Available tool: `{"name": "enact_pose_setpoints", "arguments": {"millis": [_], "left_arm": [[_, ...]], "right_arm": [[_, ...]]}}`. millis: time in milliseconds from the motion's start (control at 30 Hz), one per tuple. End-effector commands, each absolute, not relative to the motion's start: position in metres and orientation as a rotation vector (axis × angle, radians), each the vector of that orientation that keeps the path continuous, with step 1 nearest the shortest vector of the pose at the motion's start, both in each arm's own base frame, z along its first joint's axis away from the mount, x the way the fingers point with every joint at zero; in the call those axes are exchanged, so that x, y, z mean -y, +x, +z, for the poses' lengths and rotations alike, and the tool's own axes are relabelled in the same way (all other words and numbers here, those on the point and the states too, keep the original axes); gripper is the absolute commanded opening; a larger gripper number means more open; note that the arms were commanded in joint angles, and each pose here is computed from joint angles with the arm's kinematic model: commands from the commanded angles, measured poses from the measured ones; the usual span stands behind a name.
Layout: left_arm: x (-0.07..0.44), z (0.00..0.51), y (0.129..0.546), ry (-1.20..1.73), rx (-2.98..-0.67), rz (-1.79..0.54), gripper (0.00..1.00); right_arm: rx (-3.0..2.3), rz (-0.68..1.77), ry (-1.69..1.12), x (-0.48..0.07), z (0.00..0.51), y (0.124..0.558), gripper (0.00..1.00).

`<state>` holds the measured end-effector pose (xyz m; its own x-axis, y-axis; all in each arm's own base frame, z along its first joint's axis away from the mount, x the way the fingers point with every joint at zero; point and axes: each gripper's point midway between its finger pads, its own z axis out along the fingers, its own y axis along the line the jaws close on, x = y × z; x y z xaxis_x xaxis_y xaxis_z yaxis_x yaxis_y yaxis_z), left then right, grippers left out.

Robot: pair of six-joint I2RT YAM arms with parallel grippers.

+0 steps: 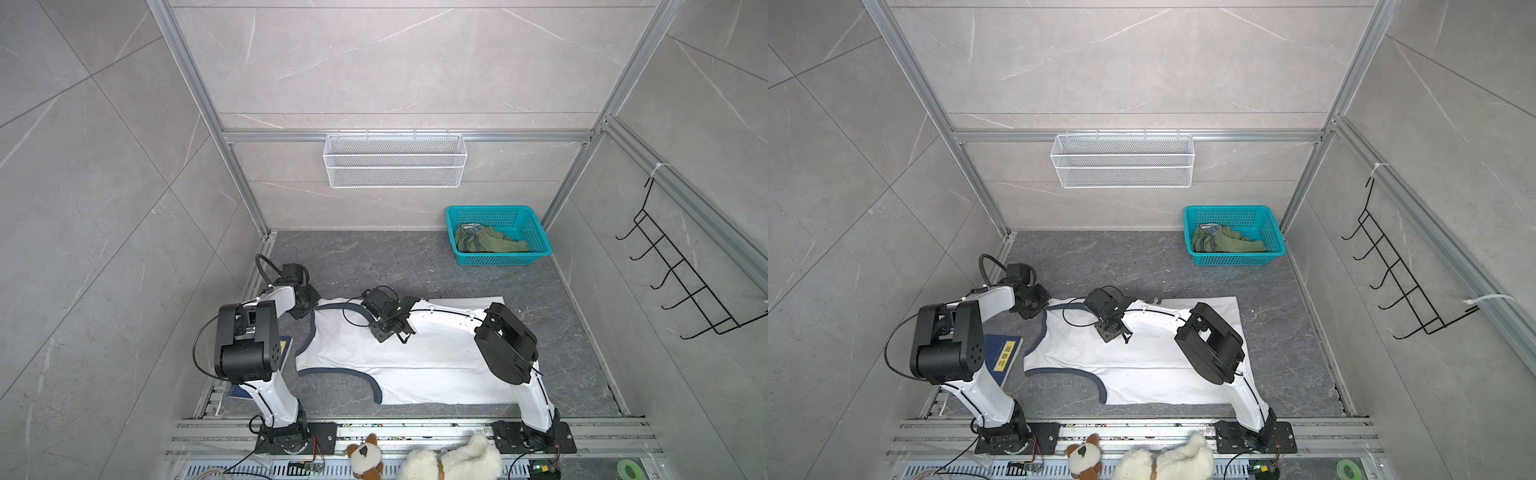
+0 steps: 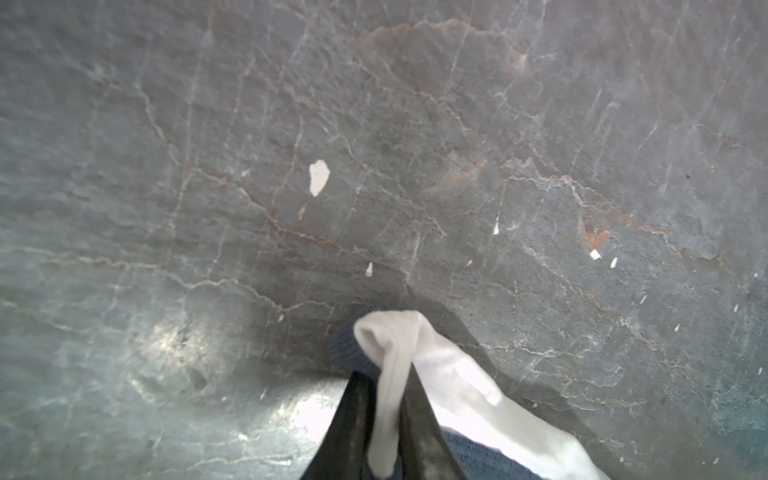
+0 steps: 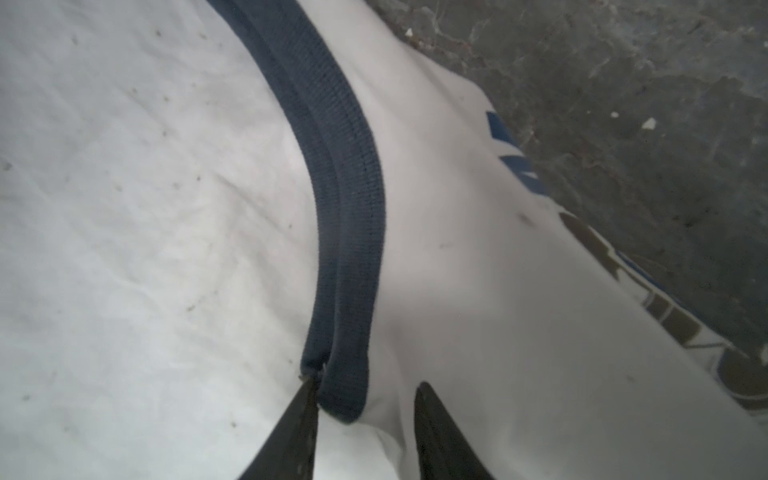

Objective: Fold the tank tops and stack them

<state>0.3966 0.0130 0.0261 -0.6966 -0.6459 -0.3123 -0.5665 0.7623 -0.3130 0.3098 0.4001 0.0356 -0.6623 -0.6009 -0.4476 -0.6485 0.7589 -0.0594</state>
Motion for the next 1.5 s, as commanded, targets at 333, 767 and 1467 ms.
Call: {"name": "enact_pose_setpoints", "arguments": {"millis": [333,767,1467], "left_arm": [[-0.031,0.039,0.399,-0.957,-2.502,-0.241,0.08],[-0.04,0.042,0.388,-0.98,-2.488,-0.173,0.12],[-0.043,0.042,0.388,-0.978,-2.476,-0.205,0.11]], "right_arm": [[-2.43,0.206,-0.981,-0.402,0.076,0.275,0.0],[-2.486,0.128,-0.877,-0.386,0.062,0.276,0.47],[-2.602,0.431,0.485,-0.1,0.041,0.42,0.59]]}}
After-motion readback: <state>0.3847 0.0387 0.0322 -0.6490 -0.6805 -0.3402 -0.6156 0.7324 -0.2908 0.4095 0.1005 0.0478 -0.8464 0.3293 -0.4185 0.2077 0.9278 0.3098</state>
